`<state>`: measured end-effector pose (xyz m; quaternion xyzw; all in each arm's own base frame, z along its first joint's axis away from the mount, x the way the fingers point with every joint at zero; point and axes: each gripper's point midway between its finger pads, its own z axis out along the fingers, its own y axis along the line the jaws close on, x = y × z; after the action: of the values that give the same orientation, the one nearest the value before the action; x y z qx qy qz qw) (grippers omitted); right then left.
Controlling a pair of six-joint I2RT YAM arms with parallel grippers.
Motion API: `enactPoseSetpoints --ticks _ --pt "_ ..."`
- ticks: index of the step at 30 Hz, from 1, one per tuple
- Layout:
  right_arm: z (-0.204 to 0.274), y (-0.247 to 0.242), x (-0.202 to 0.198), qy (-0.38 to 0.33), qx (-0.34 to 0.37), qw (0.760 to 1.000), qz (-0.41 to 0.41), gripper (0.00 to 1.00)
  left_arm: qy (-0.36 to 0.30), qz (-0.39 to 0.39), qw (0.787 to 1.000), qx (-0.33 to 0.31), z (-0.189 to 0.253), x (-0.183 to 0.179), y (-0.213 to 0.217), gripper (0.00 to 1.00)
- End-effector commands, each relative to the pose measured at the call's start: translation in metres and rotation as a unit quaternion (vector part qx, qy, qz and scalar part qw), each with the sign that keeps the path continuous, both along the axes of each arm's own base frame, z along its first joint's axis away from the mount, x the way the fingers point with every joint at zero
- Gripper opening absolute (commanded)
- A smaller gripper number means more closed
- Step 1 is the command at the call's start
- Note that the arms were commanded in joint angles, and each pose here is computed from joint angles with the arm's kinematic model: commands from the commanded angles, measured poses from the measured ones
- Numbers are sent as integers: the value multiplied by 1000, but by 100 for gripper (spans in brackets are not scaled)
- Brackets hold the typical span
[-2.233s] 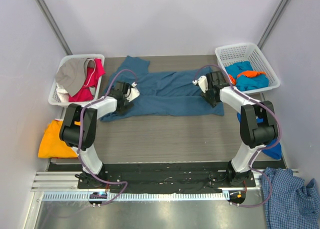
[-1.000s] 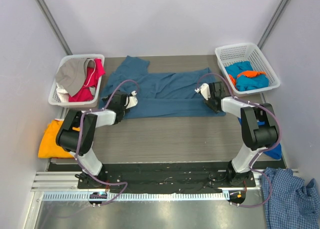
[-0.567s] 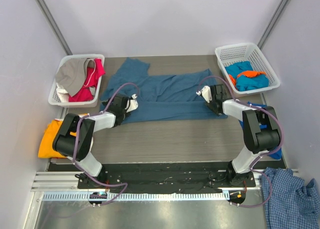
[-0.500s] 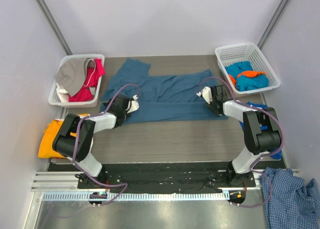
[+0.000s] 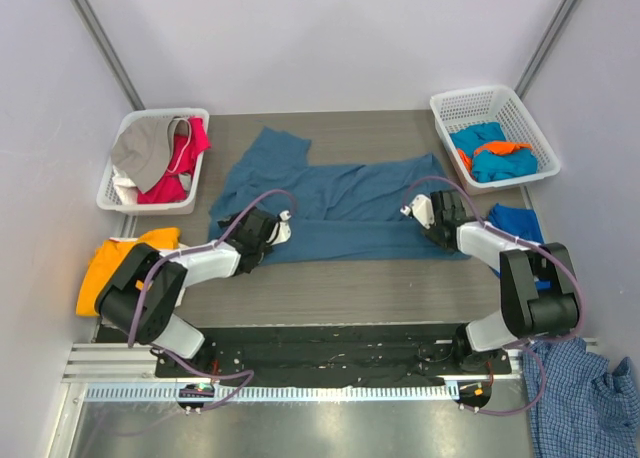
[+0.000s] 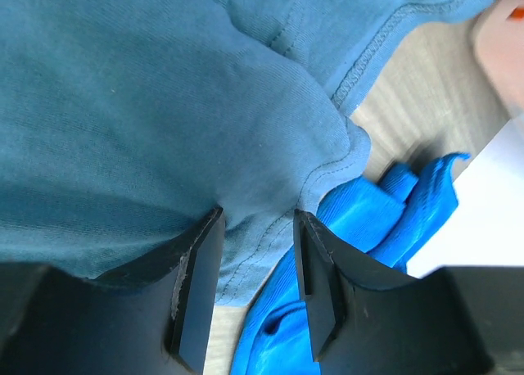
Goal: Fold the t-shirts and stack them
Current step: Fold the flattened tshirt in 1/3 of the way
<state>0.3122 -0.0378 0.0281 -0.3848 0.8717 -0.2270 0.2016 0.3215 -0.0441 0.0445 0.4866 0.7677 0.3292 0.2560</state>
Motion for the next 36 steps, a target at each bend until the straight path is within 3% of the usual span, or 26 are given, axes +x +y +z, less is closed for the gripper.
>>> enactPoseSetpoints --ticks 1,20,28,32,36 --pt "-16 -4 -46 74 1 997 10 49 78 3 997 6 -31 -44 9 87" --pt "-1 3 -88 65 40 997 18 49 87 -8 996 -30 -18 -100 12 88" --pt "38 10 -69 12 62 998 18 51 16 -46 989 -138 37 -81 -21 93" --pt "71 22 -44 -35 93 995 22 65 -40 -65 982 -174 80 -58 -41 100" --pt "92 27 -8 -78 111 991 3 68 -102 -70 975 -184 108 -17 -59 100"
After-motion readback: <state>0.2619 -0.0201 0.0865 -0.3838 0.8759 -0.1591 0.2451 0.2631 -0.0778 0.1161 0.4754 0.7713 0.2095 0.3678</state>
